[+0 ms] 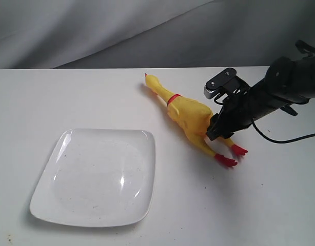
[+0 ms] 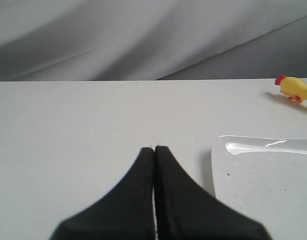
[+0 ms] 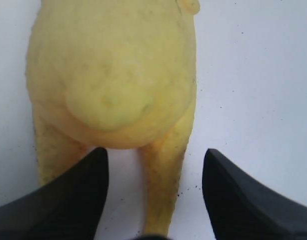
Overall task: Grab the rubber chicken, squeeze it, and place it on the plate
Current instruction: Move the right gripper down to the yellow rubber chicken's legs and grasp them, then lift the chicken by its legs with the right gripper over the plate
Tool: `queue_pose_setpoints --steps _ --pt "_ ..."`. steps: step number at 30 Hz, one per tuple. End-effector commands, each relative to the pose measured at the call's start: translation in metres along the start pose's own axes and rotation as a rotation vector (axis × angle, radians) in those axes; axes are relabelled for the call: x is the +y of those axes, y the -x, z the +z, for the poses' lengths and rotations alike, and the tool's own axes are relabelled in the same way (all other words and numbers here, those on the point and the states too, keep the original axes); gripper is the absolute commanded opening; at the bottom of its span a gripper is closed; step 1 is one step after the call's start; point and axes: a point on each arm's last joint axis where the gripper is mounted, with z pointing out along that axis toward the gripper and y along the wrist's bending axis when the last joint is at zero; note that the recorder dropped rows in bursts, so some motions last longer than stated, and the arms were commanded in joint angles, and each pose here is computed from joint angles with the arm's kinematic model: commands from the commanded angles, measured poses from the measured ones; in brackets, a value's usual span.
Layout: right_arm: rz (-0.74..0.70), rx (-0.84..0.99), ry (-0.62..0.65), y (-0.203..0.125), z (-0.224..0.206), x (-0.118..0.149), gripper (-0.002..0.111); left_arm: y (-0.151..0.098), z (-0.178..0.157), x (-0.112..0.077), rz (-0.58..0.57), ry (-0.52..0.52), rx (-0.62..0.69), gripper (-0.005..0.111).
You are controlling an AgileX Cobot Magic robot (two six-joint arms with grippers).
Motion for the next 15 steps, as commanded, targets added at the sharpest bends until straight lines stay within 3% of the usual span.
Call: queue_pose_setpoints --steps 1,15 --pt "-0.005 -0.001 0.011 0.003 -0.002 0.002 0.052 -0.001 0.000 0.000 -0.008 0.000 -0.001 0.000" --pt "-0.007 0.047 0.031 -0.007 0.014 0.003 0.050 -0.001 0.000 0.000 -0.008 0.000 -0.001 0.000"
